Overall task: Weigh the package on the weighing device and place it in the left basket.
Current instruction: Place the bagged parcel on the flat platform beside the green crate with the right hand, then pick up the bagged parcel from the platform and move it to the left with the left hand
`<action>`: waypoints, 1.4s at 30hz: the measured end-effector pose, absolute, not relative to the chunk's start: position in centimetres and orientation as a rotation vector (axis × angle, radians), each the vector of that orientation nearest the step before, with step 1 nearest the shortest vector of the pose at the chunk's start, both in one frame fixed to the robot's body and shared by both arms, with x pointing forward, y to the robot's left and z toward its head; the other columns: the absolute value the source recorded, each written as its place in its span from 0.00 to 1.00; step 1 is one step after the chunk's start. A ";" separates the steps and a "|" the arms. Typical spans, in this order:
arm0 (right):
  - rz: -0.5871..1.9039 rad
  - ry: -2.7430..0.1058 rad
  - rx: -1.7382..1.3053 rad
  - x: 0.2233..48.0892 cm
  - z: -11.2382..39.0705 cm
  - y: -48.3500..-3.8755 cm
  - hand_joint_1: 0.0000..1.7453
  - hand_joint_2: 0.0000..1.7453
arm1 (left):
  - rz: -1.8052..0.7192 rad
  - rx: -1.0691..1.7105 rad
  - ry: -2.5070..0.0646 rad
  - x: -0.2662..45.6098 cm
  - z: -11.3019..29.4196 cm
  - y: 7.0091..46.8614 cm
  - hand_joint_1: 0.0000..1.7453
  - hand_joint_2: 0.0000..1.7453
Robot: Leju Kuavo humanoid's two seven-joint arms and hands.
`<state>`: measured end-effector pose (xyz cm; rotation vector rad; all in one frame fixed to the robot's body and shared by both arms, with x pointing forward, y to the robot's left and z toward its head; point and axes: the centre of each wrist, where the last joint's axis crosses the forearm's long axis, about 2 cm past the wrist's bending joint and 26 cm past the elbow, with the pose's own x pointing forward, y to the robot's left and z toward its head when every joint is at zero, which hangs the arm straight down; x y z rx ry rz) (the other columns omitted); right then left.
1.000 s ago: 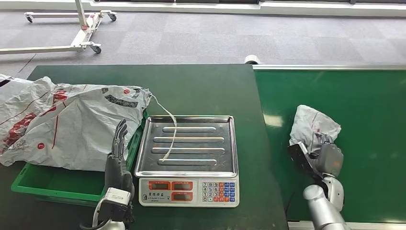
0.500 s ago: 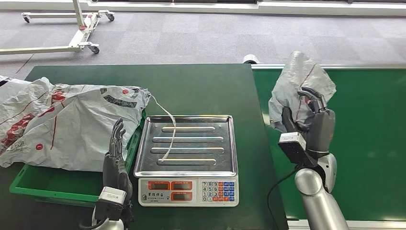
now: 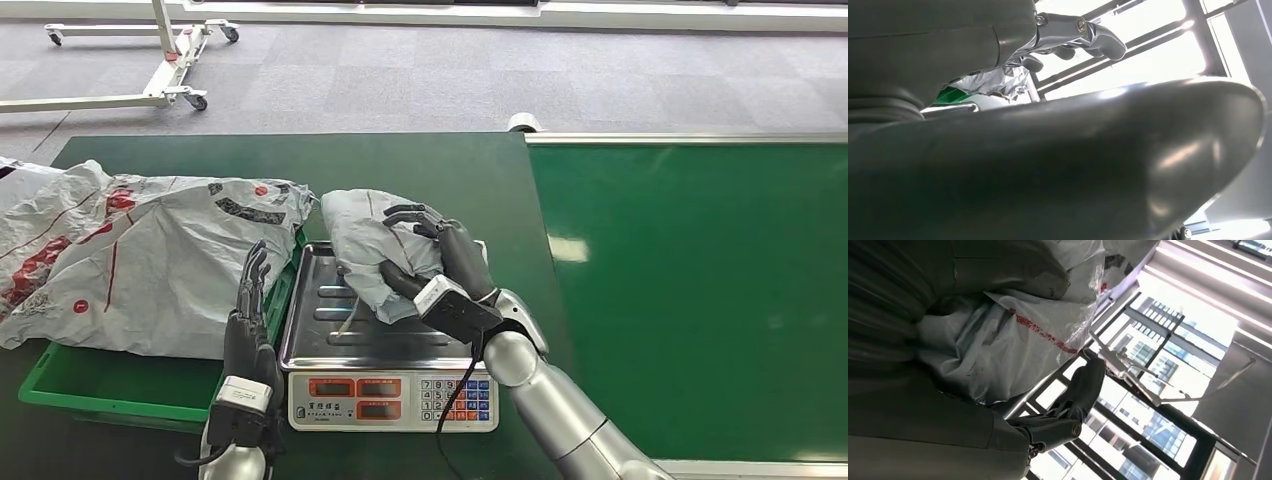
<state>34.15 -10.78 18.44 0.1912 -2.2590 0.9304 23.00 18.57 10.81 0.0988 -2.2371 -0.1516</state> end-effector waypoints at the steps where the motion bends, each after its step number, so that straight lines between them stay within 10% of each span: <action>1: 0.916 -2.241 0.221 34.3 18.2 -10.7 0.00 0.00 | -0.148 0.102 -2.235 23.0 10.8 18.6 0.00 0.00; 11: 0.732 -2.167 0.205 36.1 16.7 -12.9 0.00 0.00 | -0.131 0.251 -2.253 22.9 10.8 19.5 0.00 0.00; 26: 0.067 -2.294 -0.051 37.6 18.7 -27.3 0.00 0.00 | -0.276 0.674 -2.501 29.3 16.1 23.0 0.00 0.00; 42: -0.219 -2.335 -0.200 32.5 17.6 -33.3 0.00 0.00 | -1.047 0.831 -2.086 39.0 14.0 20.5 0.00 0.00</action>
